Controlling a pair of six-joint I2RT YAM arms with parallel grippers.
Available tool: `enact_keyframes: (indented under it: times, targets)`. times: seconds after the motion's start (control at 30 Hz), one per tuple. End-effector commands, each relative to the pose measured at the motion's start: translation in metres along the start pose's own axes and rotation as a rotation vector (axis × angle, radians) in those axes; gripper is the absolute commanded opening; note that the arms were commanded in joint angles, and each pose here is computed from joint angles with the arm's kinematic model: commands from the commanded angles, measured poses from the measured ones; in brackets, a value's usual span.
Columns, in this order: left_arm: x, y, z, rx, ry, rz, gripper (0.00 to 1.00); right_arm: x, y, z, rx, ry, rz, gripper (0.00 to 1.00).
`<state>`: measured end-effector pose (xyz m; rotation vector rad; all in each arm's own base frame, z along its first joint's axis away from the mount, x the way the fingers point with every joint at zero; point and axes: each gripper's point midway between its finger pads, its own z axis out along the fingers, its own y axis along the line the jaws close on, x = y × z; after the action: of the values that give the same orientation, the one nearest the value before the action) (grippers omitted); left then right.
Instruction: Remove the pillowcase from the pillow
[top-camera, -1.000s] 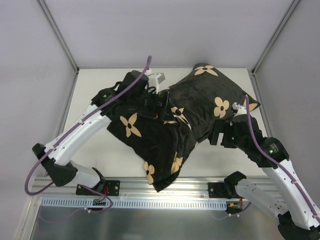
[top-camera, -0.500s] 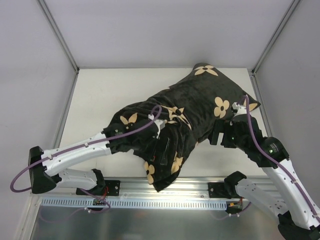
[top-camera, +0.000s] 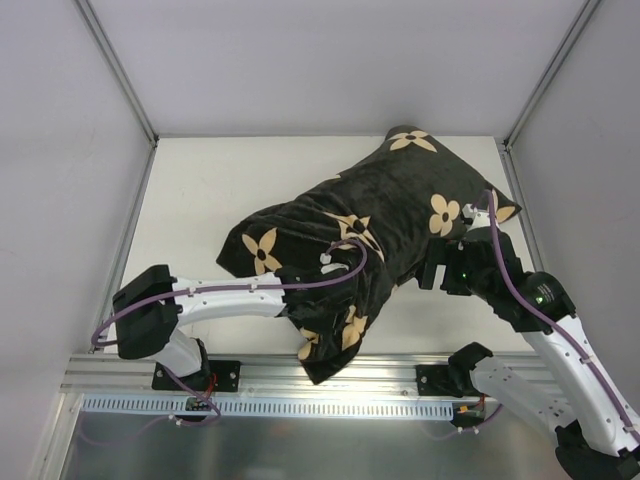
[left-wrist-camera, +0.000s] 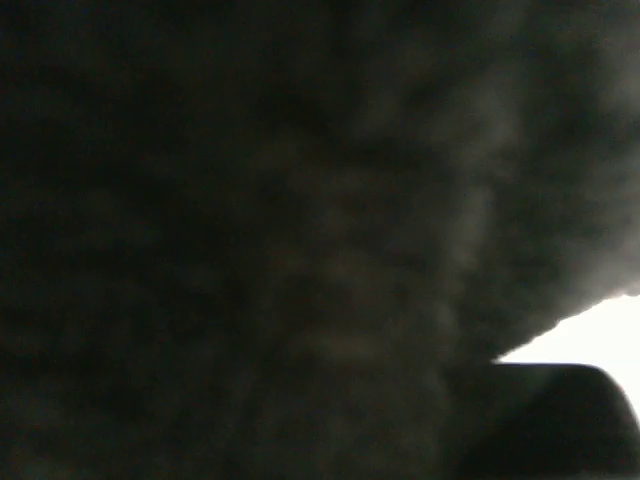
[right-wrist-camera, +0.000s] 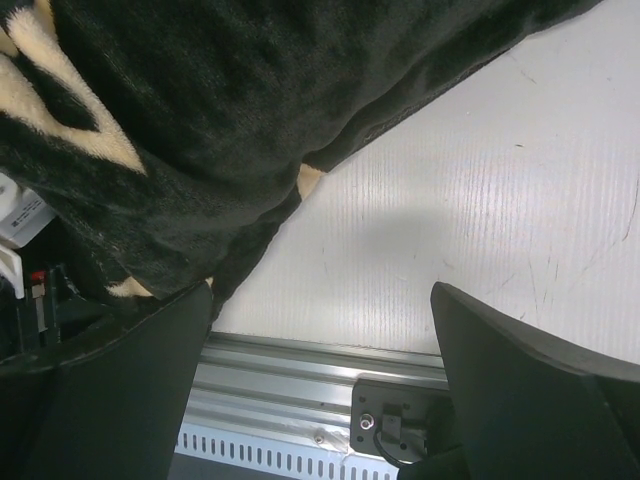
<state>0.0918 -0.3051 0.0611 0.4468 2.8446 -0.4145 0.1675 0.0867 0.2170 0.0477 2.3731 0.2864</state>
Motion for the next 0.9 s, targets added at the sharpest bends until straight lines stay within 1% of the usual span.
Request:
enact_keyframes:
  times: [0.0,0.1,0.13,0.2,0.23,0.27,0.33,0.37,0.43,0.47,0.5,0.53,0.6,0.7,0.73,0.77,0.8,0.83,0.87]
  targets:
    - [-0.030,-0.013,-0.020,0.065,-0.109,-0.029,0.00,-0.006,-0.002,-0.007,0.004,-0.025,0.004,0.96]
    - [-0.049,0.024,-0.062,0.135,-0.215,-0.173,0.00,-0.007,-0.020,-0.006,0.091,-0.047,-0.013,0.96]
    - [-0.062,0.049,-0.089,0.182,-0.316,-0.267,0.00,-0.007,-0.024,-0.006,0.108,-0.052,-0.011,0.96]
    - [-0.071,0.077,-0.113,0.212,-0.417,-0.364,0.00,-0.009,-0.035,-0.003,0.146,-0.049,0.019,0.96]
    - [-0.077,0.088,-0.142,0.263,-0.521,-0.402,0.00,-0.009,-0.037,-0.002,0.153,-0.041,0.035,0.96]
    - [-0.087,0.112,-0.154,0.220,-0.595,-0.468,0.00,-0.014,-0.045,0.002,0.183,-0.042,0.080,0.96]
    - [-0.083,0.136,-0.177,0.165,-0.665,-0.522,0.00,-0.016,-0.045,0.009,0.155,-0.032,0.141,0.96]
    - [-0.085,0.151,-0.184,0.108,-0.698,-0.546,0.00,-0.026,-0.054,0.013,0.167,-0.065,0.209,0.96]
    - [-0.083,0.157,-0.198,0.076,-0.707,-0.548,0.00,-0.028,-0.046,0.021,0.077,-0.053,0.287,0.96]
    - [-0.083,0.158,-0.201,0.065,-0.708,-0.532,0.00,-0.038,-0.057,0.027,0.082,-0.082,0.362,0.96]
    - [-0.087,0.157,-0.209,0.068,-0.718,-0.529,0.00,-0.039,-0.050,0.032,0.016,-0.067,0.426,0.96]
    - [-0.087,0.157,-0.208,0.056,-0.703,-0.517,0.00,-0.043,-0.065,0.040,0.026,-0.093,0.504,0.96]
    - [-0.091,0.156,-0.212,0.050,-0.702,-0.517,0.00,-0.043,-0.064,0.053,-0.050,-0.068,0.630,0.96]
    - [-0.094,0.155,-0.218,0.043,-0.708,-0.504,0.00,-0.039,-0.079,0.079,-0.118,-0.069,0.835,0.96]
    - [-0.094,0.155,-0.219,0.043,-0.708,-0.503,0.00,-0.037,-0.088,0.084,-0.119,-0.079,0.887,0.96]
    - [-0.095,0.155,-0.221,0.042,-0.710,-0.497,0.00,-0.041,-0.092,0.091,-0.134,-0.105,0.903,0.96]
    - [-0.097,0.154,-0.226,0.044,-0.720,-0.495,0.00,-0.032,-0.096,0.101,-0.127,-0.080,0.968,0.96]
    - [-0.097,0.154,-0.227,0.041,-0.719,-0.489,0.00,-0.039,-0.101,0.106,-0.136,-0.120,0.972,0.96]
    - [-0.098,0.154,-0.230,0.042,-0.723,-0.487,0.00,-0.033,-0.103,0.114,-0.145,-0.107,1.005,0.96]
